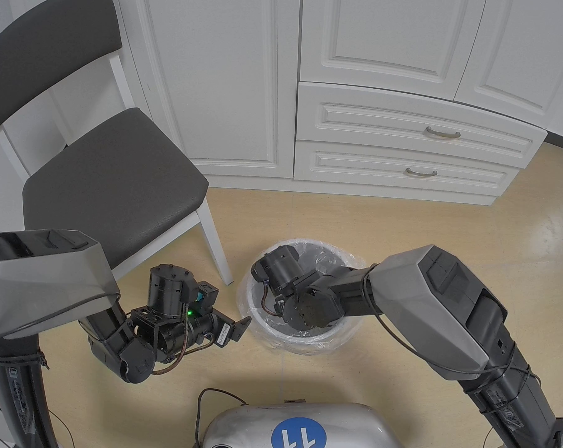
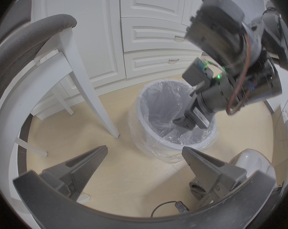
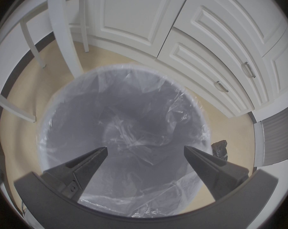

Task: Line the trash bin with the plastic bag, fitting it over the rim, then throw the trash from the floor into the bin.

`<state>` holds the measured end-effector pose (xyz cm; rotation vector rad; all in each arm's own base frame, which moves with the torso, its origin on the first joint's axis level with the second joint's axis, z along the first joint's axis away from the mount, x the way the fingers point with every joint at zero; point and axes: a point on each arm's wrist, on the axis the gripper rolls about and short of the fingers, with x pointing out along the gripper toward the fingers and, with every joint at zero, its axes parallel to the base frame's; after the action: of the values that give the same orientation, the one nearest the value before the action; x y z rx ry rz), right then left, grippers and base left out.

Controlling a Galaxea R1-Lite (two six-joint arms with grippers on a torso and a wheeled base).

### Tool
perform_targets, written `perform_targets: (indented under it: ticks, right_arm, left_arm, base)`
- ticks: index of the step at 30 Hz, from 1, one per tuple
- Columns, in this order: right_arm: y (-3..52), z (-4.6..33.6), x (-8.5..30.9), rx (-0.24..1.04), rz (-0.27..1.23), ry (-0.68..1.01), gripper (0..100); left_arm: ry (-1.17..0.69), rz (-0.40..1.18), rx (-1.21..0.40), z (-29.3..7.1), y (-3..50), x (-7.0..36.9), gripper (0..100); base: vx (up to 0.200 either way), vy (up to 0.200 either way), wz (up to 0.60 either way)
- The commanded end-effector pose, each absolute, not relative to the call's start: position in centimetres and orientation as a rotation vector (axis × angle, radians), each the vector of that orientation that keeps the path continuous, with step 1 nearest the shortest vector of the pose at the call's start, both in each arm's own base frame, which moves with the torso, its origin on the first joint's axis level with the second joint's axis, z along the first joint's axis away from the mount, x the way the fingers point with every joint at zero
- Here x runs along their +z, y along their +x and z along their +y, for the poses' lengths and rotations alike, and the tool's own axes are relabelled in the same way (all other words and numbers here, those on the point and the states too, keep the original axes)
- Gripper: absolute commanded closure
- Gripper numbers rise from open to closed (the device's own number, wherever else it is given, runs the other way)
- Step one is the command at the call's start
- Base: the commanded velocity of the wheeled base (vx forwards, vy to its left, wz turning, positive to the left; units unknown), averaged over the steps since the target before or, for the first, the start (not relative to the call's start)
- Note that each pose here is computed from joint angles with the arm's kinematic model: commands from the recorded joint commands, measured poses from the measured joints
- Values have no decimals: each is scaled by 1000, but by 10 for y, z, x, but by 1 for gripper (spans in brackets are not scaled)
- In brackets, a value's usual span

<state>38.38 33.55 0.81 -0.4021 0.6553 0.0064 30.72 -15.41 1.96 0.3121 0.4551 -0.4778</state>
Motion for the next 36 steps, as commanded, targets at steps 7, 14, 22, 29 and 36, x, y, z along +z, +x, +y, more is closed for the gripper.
perform_targets:
  ticks: [7,14,22,29,36]
  right_arm:
    - [324,339,28,79,699,-504,0]
    - [299,337,38,115,709,-542,0]
    - [285,332,31,133,744,-582,0]
    - [294,327,7,104,786,-599,0]
    - [309,325,-21,79,805,-599,0]
  left_arm:
    - [313,452,-477,-154,307,20,0]
    - [313,452,-477,-154,307,21,0]
    - [313,452,-477,-154,307,21,0]
    - [318,451,-477,-153,307,21,0]
    - [319,452,-479,-154,307,20,0]
  base:
    - [0,0,0]
    - [0,0,0]
    - [0,0,0]
    - [0,0,0]
    - [0,0,0]
